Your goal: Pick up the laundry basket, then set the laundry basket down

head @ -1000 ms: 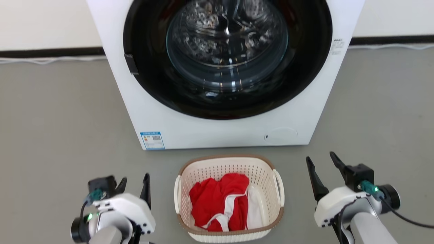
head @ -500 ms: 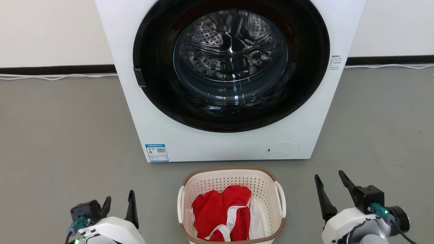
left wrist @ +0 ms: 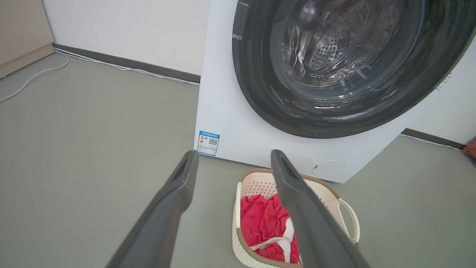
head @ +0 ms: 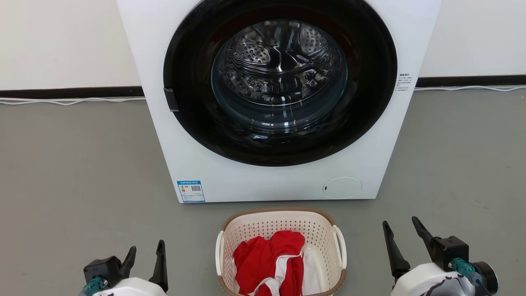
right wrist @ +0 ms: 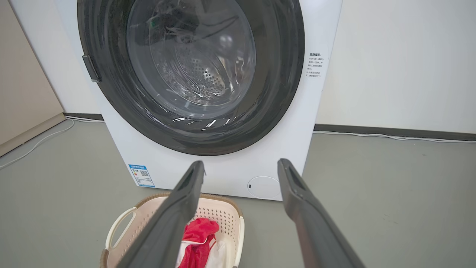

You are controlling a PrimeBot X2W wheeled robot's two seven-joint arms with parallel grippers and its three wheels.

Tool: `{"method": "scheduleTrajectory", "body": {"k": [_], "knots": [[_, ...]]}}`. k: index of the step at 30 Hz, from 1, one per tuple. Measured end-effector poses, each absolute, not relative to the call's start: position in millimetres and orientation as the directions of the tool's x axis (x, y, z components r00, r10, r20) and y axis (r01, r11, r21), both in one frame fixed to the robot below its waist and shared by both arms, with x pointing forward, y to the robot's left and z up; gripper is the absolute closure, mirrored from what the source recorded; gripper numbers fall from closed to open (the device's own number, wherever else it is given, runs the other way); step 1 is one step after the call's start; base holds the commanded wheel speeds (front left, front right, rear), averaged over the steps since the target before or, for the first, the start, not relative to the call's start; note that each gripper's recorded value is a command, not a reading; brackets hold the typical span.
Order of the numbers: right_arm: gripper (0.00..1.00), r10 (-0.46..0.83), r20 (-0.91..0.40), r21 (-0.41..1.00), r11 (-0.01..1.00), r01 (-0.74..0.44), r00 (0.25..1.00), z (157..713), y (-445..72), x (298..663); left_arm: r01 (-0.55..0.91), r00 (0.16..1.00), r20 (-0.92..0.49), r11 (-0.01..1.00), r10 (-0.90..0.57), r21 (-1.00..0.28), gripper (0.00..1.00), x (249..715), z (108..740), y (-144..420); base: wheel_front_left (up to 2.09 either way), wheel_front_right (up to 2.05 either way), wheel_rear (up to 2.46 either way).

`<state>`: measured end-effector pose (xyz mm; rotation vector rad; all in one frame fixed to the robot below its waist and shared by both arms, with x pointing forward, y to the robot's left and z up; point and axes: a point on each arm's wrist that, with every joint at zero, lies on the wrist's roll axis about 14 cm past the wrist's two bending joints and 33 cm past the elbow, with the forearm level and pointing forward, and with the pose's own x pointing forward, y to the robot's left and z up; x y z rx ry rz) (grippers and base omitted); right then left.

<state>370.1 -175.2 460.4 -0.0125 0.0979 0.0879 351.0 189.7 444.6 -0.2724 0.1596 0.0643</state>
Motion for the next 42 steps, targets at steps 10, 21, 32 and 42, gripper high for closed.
{"method": "scheduleTrajectory", "body": {"k": [10,21,32,42], "knots": [[0.0,0.093,-0.098,-0.007,0.996,-0.094,0.991,462,-173,370,-0.048,0.986,-0.166,0.967,0.006,-0.251,0.0,348,443,188,0.0,0.0,0.0],[0.0,0.098,-0.1,-0.007,0.995,-0.099,0.99,461,-171,371,-0.027,0.985,-0.169,0.974,-0.012,-0.224,0.0,348,441,193,0.0,0.0,0.0],[0.0,0.105,-0.1,-0.008,0.994,-0.106,0.989,461,-168,371,-0.032,0.986,-0.168,0.977,-0.004,-0.211,0.0,347,442,199,0.0,0.0,0.0],[1.0,0.1,-0.219,0.017,0.995,-0.098,0.971,422,-168,348,-0.055,0.959,-0.283,0.97,-0.015,-0.239,1.0,321,405,188,0.0,0.0,0.0]]}}
